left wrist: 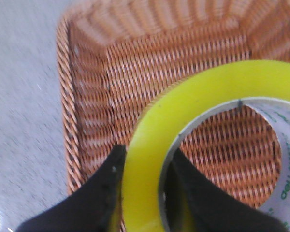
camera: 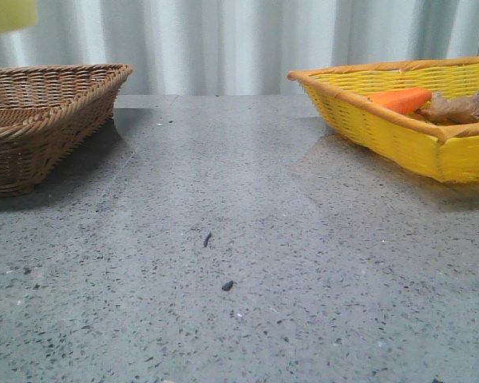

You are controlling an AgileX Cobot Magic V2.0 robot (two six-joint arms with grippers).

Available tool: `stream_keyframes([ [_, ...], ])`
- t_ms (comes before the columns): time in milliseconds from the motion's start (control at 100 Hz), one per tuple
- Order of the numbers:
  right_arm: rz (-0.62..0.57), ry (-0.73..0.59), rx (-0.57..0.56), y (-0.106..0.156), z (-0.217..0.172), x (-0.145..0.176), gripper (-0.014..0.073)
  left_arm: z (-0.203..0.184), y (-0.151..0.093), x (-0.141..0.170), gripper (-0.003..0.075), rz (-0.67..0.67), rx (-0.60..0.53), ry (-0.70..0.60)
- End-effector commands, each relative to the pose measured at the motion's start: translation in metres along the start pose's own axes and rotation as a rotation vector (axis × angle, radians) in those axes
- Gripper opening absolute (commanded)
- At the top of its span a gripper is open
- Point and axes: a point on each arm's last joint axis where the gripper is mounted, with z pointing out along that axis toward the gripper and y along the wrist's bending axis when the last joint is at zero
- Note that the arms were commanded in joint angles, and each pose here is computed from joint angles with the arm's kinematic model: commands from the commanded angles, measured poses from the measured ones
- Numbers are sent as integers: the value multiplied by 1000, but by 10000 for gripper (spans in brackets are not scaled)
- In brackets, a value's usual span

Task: Transfer tape with both arms
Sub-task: 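Carry the tape roll with the left gripper into the brown basket, then release the tape roll and raise the left gripper away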

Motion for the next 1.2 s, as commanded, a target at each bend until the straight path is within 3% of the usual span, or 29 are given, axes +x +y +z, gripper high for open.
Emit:
stream_keyframes([
  [0, -15, -93, 9, -1, 0, -14, -42, -11, 2, 2, -12, -33, 31, -79],
  [90, -15, -93, 9, -1, 0, -14, -41, 7, 0, 11, 80, -28, 35, -24],
  [260, -15, -93, 9, -1, 0, -14, -41, 35, -6, 31, 449, -31, 67, 87],
  [360, -15, -93, 9, -1, 0, -14, -41, 47, -10, 39, 537, -41, 90, 102],
  [460, -15, -95, 9, -1, -1, -14, -41, 37, -14, 37, 528, -82, 142, -34],
  [630, -30, -91, 25, -2, -1, -13, -41, -15, -24, 35, 491, -173, 238, -433],
  [820, -79, -206, 64, -4, -6, 4, -41, -71, -47, 74, 401, -37, 259, -765],
  [990, -151, -313, 109, -5, -11, 34, -41, -79, -60, 137, 228, 25, 312, -861],
  [1190, -177, -282, 127, -5, -10, 65, -41, -69, -55, 211, 12, 15, 341, -902],
])
